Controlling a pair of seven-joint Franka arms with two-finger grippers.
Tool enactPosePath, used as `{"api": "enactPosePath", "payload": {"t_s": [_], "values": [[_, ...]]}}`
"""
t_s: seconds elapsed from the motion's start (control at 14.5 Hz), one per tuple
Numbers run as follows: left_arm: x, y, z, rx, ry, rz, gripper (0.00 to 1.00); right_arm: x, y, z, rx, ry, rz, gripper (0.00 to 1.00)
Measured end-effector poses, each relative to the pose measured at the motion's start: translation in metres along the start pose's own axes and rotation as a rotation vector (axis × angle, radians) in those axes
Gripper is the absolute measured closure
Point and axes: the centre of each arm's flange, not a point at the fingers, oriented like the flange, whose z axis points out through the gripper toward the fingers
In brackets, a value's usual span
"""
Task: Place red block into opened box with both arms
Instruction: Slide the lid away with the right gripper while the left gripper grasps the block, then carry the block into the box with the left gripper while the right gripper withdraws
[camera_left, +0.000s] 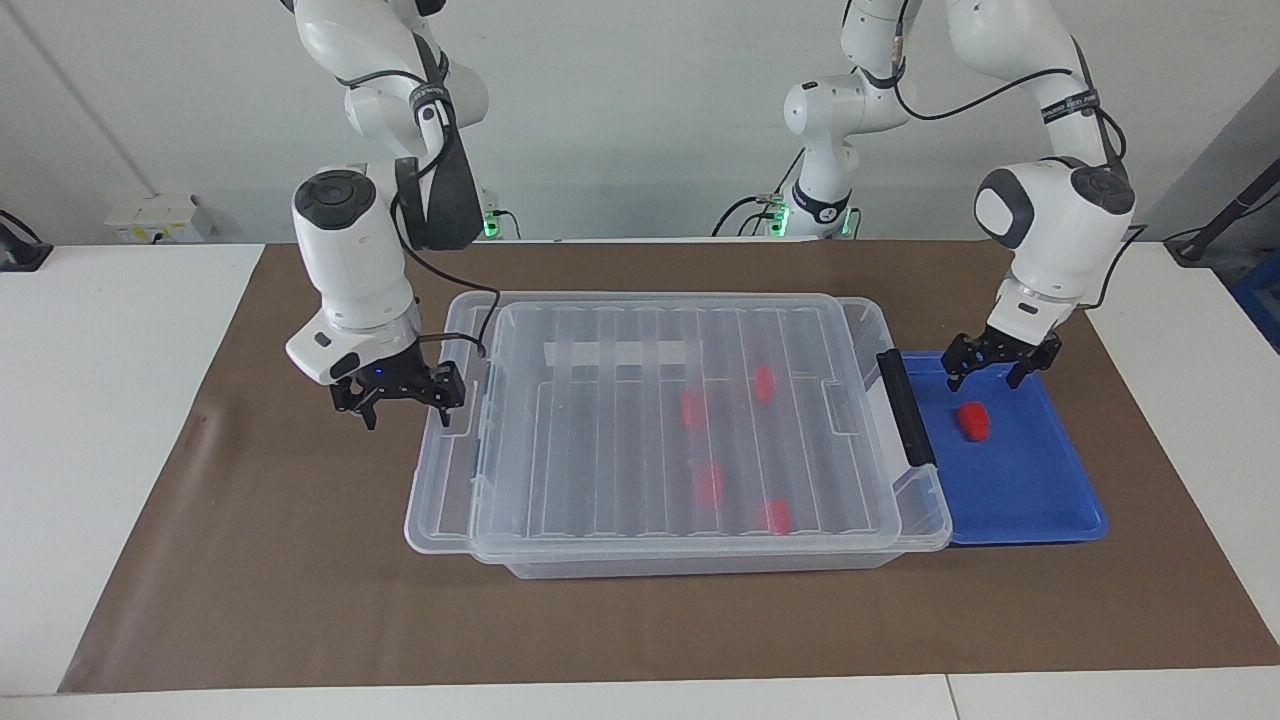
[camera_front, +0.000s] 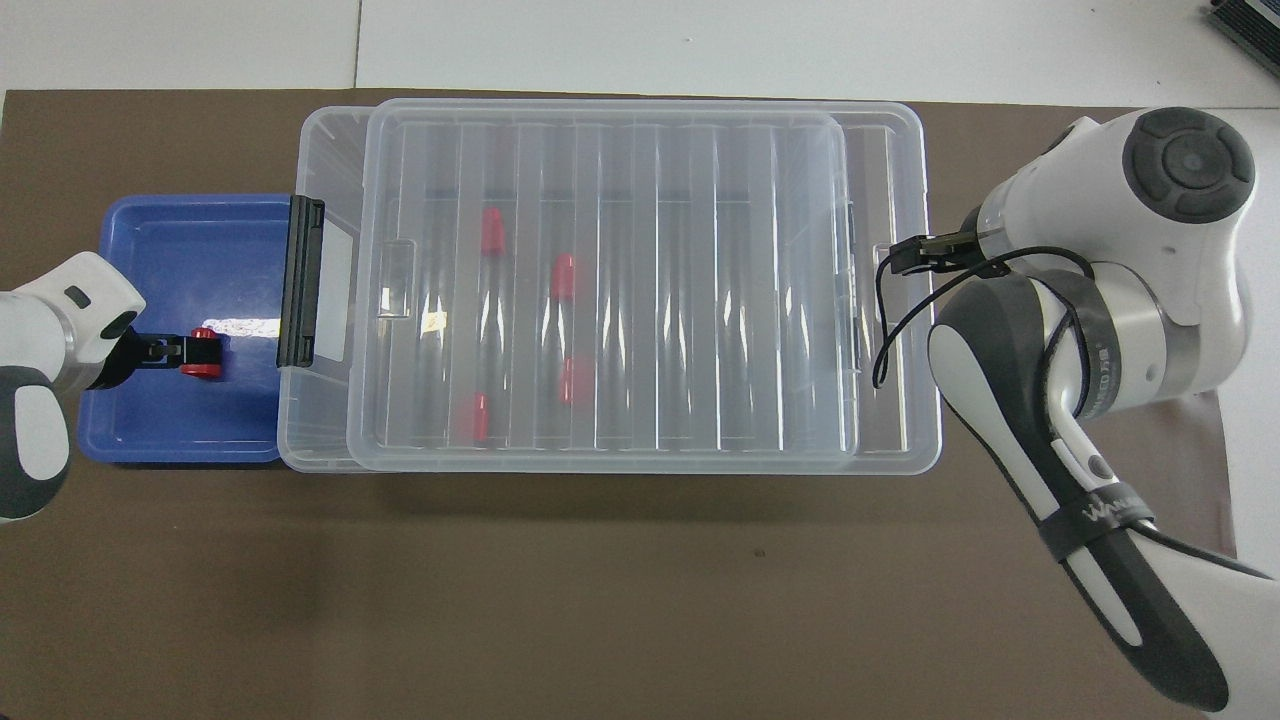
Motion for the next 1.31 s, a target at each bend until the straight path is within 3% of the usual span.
{"api": "enactPosePath", "payload": {"t_s": [0.28, 0.97, 1.04, 1.31], "values": [[-0.005, -0.014, 0.037, 0.002, -0.016, 0.005, 0.0, 0.0, 0.035, 0.003, -0.017, -0.016, 0.016, 0.0], [-0.002, -0.011, 0.075, 0.006, 0.002, 0.05, 0.04, -0.005, 0.093, 0.004, -0.059, -0.056, 0.021, 0.0], [-0.002, -0.011, 0.076, 0.005, 0.003, 0.052, 0.12, -0.005, 0.095, 0.004, -0.062, -0.057, 0.021, 0.0], [0.006, -0.01, 0.07, 0.004, 0.002, 0.059, 0.64, -0.008, 0.114, 0.003, -0.065, -0.074, 0.014, 0.0]]}}
